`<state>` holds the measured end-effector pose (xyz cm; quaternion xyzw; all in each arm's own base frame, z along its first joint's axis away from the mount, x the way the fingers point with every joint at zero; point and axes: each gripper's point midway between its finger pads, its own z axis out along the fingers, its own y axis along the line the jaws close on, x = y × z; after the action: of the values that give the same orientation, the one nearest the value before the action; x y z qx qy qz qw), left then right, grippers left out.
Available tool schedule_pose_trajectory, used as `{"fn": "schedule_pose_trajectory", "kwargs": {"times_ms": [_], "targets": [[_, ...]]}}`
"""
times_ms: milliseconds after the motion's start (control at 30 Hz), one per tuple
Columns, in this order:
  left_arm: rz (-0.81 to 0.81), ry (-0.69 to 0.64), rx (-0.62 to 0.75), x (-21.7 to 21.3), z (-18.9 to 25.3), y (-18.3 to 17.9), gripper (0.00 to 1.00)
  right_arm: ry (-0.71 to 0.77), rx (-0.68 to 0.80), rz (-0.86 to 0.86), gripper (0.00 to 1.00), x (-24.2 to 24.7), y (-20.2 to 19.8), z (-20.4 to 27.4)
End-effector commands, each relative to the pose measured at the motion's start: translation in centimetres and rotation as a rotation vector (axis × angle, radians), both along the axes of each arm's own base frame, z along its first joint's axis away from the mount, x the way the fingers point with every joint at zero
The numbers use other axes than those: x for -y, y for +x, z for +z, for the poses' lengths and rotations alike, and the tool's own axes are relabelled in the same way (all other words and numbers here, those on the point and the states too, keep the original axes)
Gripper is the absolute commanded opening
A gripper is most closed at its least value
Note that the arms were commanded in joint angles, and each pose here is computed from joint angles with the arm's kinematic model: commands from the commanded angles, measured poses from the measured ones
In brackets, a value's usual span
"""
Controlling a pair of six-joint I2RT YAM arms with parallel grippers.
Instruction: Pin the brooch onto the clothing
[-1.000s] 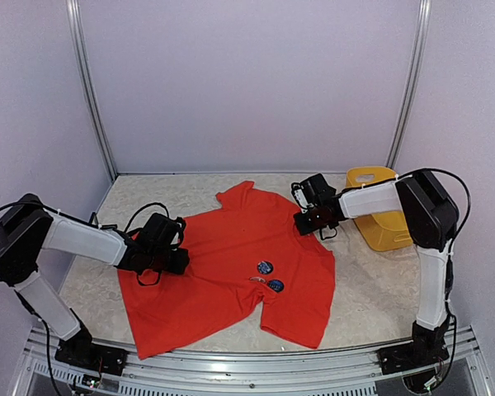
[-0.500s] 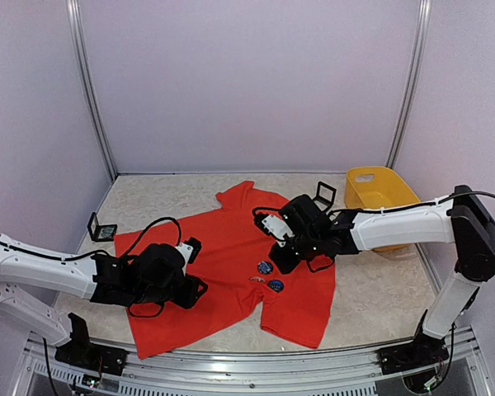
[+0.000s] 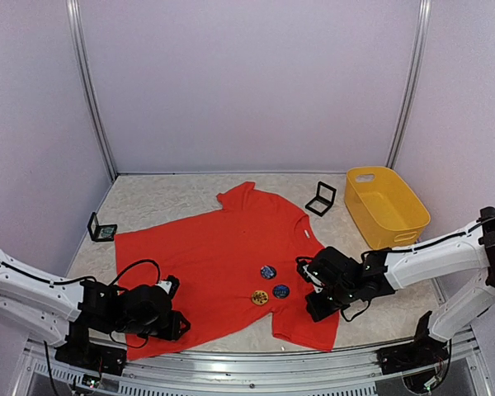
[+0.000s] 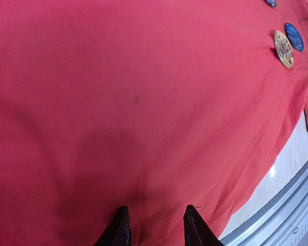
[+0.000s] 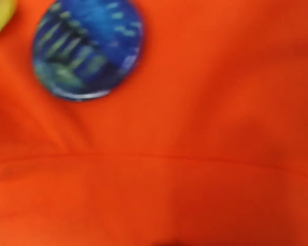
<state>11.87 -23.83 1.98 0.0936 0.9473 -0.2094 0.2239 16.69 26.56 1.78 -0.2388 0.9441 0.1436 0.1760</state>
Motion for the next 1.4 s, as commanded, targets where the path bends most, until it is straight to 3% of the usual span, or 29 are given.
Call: {"fn": "schedule_pose_trajectory", "kwargs": {"times_ms": [0,133,267,333,400,567,733,767,867,1000,1367], "targets": [[0.036,0.077,-0.091,-3.5,-1.6,-2.3,0.33,-0.108,-0.073,-0.141,0.0,4.6,-0.9,-1.6],[-0.021,-0.014,-0.063,-2.1,0.8,-2.8,0.35,-0.095,-0.007,-0.085,0.0,3.8,0.9,1.0],[-0.026,-0.053,0.125,-0.9,5.9,-0.4,0.38,-0.008,0.077,0.108,0.0,-0.8,2.2,5.1],[0.026,-0.043,0.27,-1.3,9.3,2.2,0.43,0.063,0.148,0.196,0.01,-3.6,3.3,7.6],[0.078,-0.028,0.399,-2.0,13.0,5.7,0.52,0.149,0.251,0.232,0.09,-6.1,4.9,10.6],[0.333,0.052,0.499,-9.4,16.8,17.1,0.69,0.189,0.447,0.181,0.36,-8.8,9.3,14.9],[0.613,0.149,0.484,-18.7,16.2,25.0,0.97,0.138,0.493,0.196,0.47,-9.4,10.7,14.3],[0.65,0.152,0.483,-19.9,16.1,26.4,0.98,0.13,0.495,0.203,0.48,-9.4,10.8,13.9],[0.729,0.166,0.445,-23.0,14.2,29.6,0.97,0.117,0.501,0.226,0.49,-9.2,10.9,12.9],[0.756,0.211,0.284,-25.1,8.6,32.1,0.9,0.114,0.492,0.234,0.49,-8.4,11.0,11.8],[0.872,0.354,0.227,-28.8,4.2,34.5,0.86,0.146,0.434,0.228,0.48,-5.4,10.5,9.3]]}}
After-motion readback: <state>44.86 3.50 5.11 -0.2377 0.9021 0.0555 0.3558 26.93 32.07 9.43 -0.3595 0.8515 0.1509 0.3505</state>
